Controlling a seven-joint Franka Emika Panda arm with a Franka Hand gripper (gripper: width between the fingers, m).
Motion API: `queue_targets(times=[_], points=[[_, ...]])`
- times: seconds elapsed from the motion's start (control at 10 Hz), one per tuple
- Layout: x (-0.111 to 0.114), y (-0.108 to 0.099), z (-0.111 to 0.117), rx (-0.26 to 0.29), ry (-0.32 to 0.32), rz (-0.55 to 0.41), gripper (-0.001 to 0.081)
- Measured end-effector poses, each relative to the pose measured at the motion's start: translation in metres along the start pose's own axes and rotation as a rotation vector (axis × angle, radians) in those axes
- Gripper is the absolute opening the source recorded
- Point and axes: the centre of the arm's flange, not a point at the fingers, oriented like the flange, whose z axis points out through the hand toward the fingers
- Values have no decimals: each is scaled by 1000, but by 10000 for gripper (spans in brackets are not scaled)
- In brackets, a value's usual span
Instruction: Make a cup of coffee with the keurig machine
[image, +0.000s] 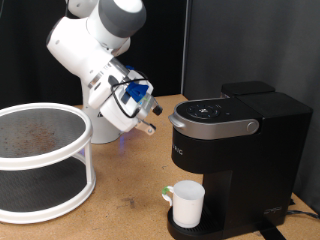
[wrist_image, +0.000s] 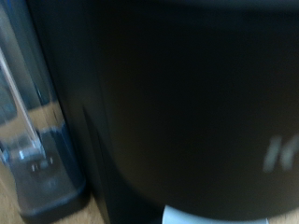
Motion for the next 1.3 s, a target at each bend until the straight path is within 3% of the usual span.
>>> queue_targets(times=[0.6,1.0,1.3], points=[[31,-51,-46,106,106,-28,807],[45,-81,-79,138,168,10,807],[48,-83,-77,119,171,-26,807]])
